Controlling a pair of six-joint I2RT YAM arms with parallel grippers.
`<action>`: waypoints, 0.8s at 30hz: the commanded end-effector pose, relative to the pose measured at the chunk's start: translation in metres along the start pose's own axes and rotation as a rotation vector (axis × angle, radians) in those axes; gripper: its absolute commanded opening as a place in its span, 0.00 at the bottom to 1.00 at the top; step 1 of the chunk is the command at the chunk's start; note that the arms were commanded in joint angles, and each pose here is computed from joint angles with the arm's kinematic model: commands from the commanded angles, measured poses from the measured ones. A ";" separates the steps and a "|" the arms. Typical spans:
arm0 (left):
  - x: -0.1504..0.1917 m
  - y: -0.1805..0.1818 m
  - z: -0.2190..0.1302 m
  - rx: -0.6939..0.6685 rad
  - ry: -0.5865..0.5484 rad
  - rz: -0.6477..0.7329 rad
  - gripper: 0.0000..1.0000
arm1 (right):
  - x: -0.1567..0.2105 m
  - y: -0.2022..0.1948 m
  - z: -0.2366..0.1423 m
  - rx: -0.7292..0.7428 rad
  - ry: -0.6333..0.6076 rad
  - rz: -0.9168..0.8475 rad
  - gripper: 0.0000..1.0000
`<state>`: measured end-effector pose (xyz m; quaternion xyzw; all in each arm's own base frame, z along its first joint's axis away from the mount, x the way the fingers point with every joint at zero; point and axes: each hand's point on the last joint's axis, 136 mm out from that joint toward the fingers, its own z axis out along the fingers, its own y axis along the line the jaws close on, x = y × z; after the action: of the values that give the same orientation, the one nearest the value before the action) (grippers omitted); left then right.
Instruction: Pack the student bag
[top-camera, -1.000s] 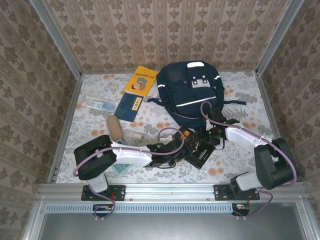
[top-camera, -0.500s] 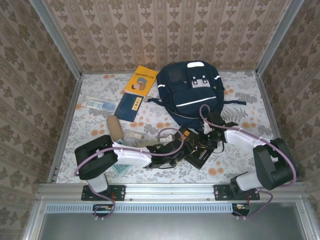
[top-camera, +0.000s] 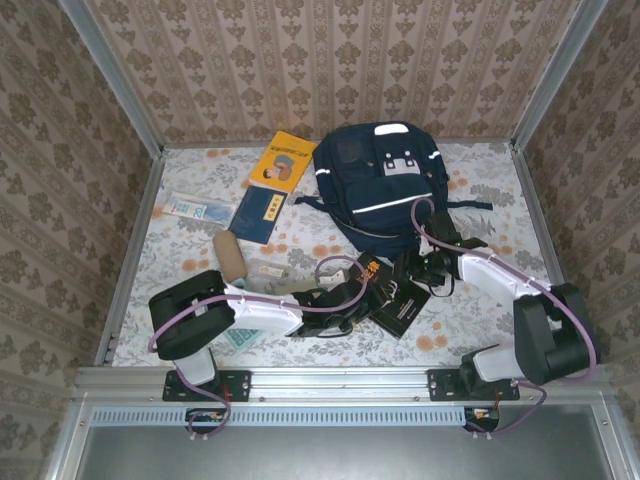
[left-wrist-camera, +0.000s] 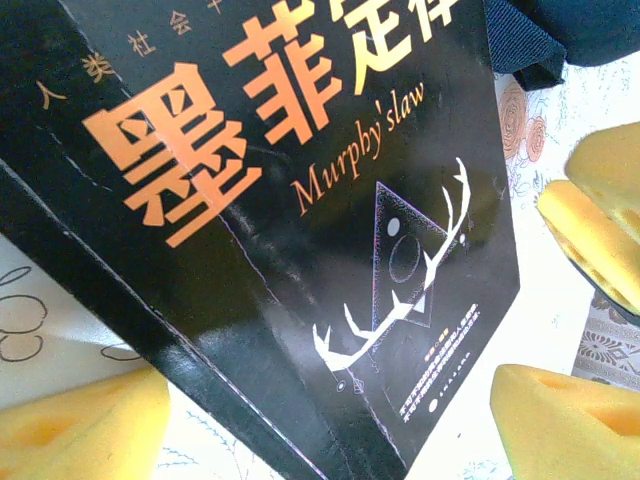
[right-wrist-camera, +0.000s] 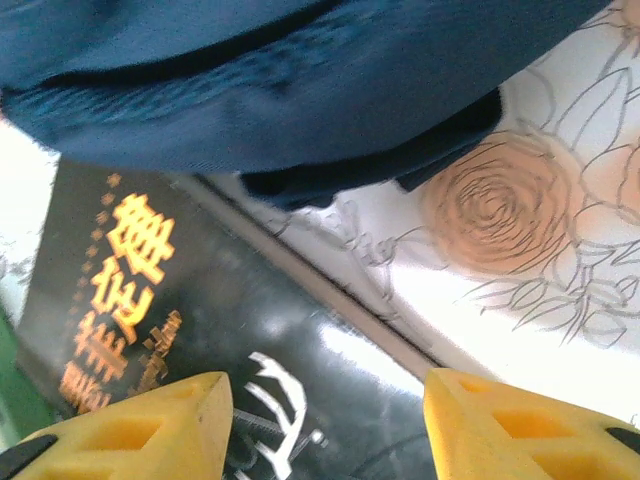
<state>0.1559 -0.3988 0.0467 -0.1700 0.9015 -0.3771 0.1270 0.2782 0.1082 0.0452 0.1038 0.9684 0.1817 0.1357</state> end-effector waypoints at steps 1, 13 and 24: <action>-0.005 0.034 0.008 -0.093 -0.030 0.000 0.86 | -0.009 -0.008 0.009 0.020 0.004 0.001 0.57; -0.006 0.037 0.016 -0.062 -0.031 -0.006 0.86 | 0.035 0.028 0.038 -0.194 0.204 0.007 0.42; -0.015 0.002 0.007 0.128 -0.089 0.108 0.80 | 0.052 0.037 0.042 -0.193 0.249 -0.018 0.33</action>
<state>0.1551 -0.3952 0.0500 -0.1547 0.8847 -0.4156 0.1439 0.2958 0.1367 0.0216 0.0712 0.9621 0.2289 0.1302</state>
